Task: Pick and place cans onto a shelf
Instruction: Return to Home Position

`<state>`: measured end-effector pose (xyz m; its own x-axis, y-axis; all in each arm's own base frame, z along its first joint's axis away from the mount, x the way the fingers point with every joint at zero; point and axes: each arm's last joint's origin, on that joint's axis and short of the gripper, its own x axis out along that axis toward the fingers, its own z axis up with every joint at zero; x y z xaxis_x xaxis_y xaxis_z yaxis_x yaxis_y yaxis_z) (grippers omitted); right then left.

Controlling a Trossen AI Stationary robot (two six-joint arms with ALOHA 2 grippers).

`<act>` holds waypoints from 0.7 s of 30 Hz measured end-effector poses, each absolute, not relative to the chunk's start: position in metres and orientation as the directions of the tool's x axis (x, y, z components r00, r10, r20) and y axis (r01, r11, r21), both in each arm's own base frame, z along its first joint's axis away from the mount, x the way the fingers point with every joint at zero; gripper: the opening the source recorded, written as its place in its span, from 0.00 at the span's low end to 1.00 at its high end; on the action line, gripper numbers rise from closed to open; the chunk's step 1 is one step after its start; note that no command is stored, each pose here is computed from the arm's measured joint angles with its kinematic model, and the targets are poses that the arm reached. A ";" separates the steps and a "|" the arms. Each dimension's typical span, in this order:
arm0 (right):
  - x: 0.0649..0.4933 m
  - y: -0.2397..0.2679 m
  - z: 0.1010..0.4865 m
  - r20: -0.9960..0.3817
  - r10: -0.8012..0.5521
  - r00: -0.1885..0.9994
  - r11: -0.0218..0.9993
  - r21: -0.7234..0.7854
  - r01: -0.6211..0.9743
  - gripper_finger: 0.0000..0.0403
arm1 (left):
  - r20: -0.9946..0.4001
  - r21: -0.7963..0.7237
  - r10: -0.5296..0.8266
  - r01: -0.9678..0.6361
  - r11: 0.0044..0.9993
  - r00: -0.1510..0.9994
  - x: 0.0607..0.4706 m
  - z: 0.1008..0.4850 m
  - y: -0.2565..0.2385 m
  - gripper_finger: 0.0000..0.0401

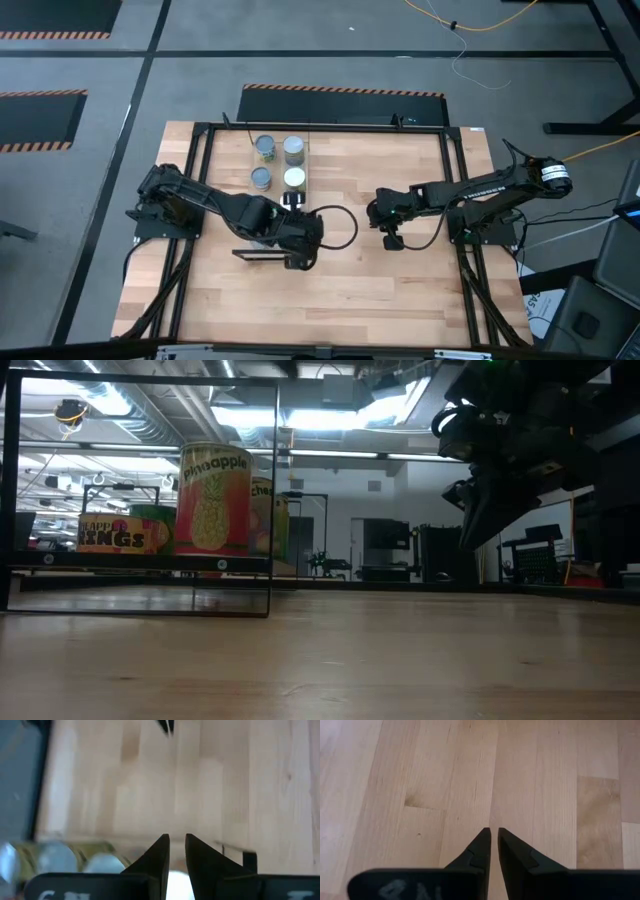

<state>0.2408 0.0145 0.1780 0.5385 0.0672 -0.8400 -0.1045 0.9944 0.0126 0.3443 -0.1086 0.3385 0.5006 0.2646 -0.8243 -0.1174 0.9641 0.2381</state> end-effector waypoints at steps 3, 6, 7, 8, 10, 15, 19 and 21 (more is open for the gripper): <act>0.241 0.014 0.178 -0.840 0.068 0.539 0.994 0.013 -0.105 0.10 | -0.778 0.284 0.276 -0.075 0.956 0.565 0.347 0.357 -0.107 0.14; 0.241 0.014 0.178 -0.840 0.067 0.539 0.994 0.013 -0.104 0.10 | -0.736 0.312 0.269 -0.042 0.949 0.621 0.348 0.380 -0.102 0.13; 0.241 0.015 0.178 -0.840 0.068 0.539 0.994 0.013 -0.105 0.10 | -0.723 0.322 0.266 -0.029 0.946 0.638 0.348 0.387 -0.101 0.13; 0.241 0.015 0.178 -0.840 0.068 0.539 0.994 0.013 -0.105 0.10 | -0.709 0.334 0.262 -0.015 0.942 0.654 0.347 0.395 -0.100 0.13; 0.241 0.014 0.178 -0.839 0.068 0.540 0.995 0.014 -0.102 0.10 | -0.681 0.361 0.255 0.011 0.933 0.687 0.345 0.410 -0.097 0.13; 0.244 0.015 0.181 -0.821 0.069 0.567 0.995 0.013 -0.103 0.10 | -0.605 0.397 0.234 0.034 0.917 0.761 0.320 0.448 -0.085 0.14; 0.250 0.015 0.191 -0.799 0.084 0.596 0.993 0.020 -0.113 0.10 | -0.548 0.377 0.209 0.016 0.926 0.810 0.286 0.475 -0.075 0.13; 0.254 0.016 0.198 -0.788 0.097 0.608 0.992 0.029 -0.121 0.10 | -0.523 0.364 0.197 0.008 0.931 0.829 0.269 0.487 -0.070 0.13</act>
